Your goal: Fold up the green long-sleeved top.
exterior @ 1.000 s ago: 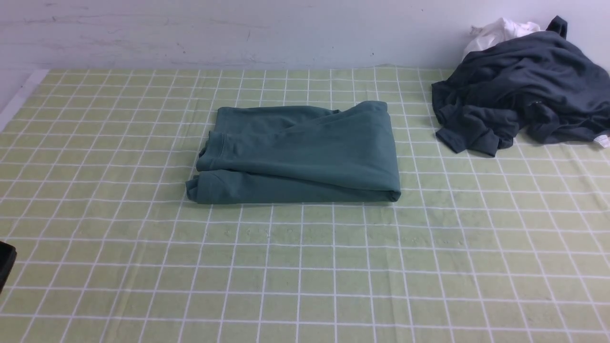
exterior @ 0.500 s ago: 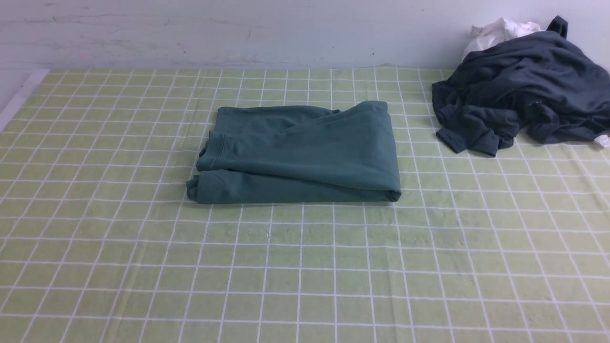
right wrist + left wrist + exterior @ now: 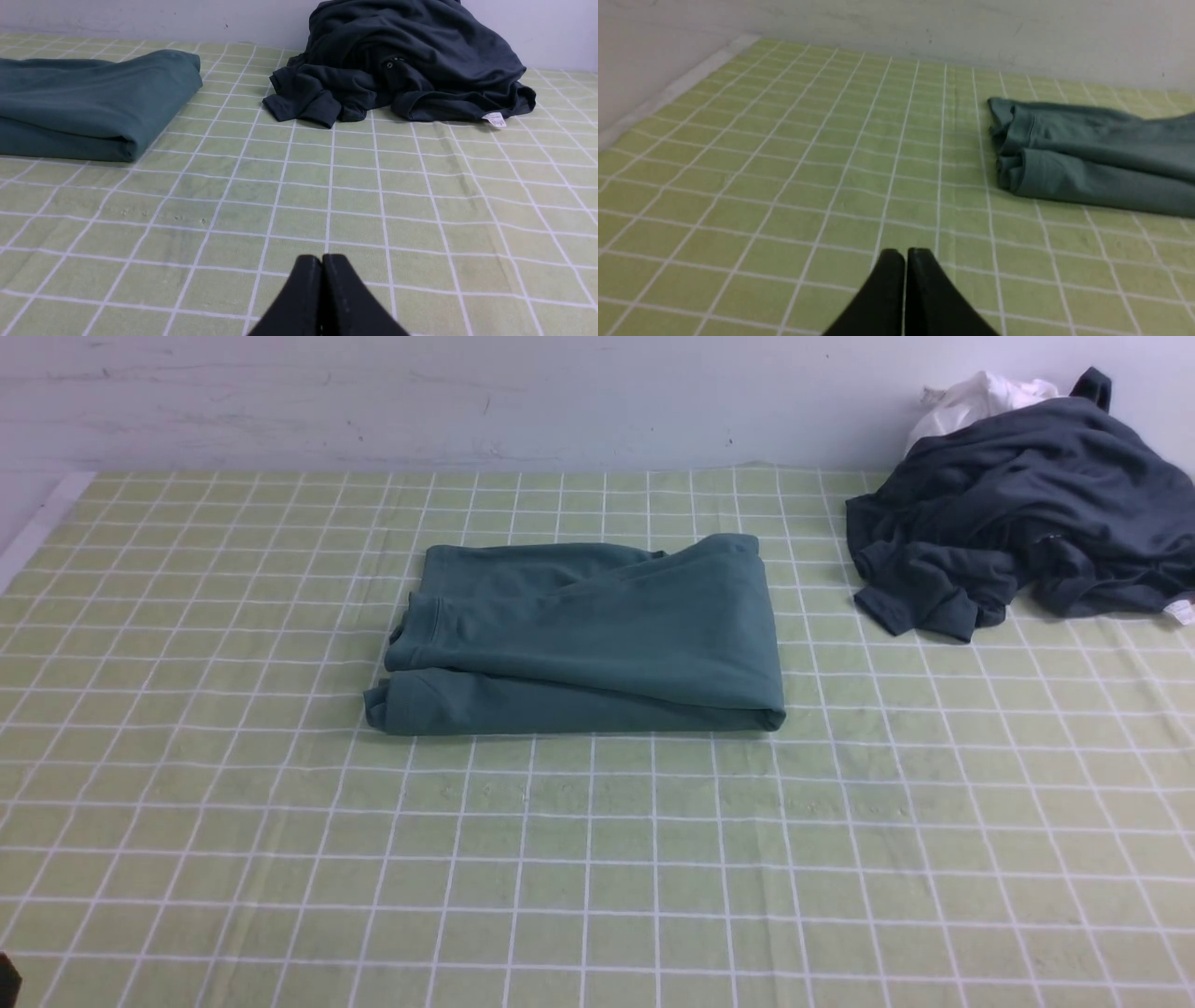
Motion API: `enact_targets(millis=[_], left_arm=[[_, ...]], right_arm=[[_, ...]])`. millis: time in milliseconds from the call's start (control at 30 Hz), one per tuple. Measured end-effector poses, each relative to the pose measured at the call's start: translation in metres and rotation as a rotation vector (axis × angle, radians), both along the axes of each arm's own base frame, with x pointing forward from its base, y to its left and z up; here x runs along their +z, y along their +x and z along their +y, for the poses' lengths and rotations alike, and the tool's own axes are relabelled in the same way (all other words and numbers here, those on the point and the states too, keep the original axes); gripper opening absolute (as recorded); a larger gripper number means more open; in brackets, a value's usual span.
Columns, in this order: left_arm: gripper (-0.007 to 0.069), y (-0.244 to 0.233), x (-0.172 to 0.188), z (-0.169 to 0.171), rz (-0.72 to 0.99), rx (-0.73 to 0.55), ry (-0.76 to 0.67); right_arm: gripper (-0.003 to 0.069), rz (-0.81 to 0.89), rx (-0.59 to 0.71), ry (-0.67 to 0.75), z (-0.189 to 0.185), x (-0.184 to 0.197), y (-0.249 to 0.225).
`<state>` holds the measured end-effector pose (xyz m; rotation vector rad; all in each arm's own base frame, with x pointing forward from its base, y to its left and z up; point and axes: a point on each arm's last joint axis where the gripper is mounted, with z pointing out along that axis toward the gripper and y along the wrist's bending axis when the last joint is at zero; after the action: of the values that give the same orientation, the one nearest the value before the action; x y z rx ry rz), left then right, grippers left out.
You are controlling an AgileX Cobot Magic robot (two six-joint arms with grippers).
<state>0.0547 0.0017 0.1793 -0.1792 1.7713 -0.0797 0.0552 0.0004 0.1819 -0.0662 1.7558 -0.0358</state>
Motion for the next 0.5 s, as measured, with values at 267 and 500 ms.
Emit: enact_targets(millis=[267,500], left_arm=[[-0.0004,-0.0017,-0.0064,-0.0029,0.077,-0.074,0.072],[-0.0004,-0.0019,-0.0066,-0.0059,0.076,-0.132,0.08]], right_arm=[[-0.0007,0.0,0.0,0.002,0.0,0.0,0.0],[-0.0007,0.0,0.0,0.002,0.0,0.0,0.0]])
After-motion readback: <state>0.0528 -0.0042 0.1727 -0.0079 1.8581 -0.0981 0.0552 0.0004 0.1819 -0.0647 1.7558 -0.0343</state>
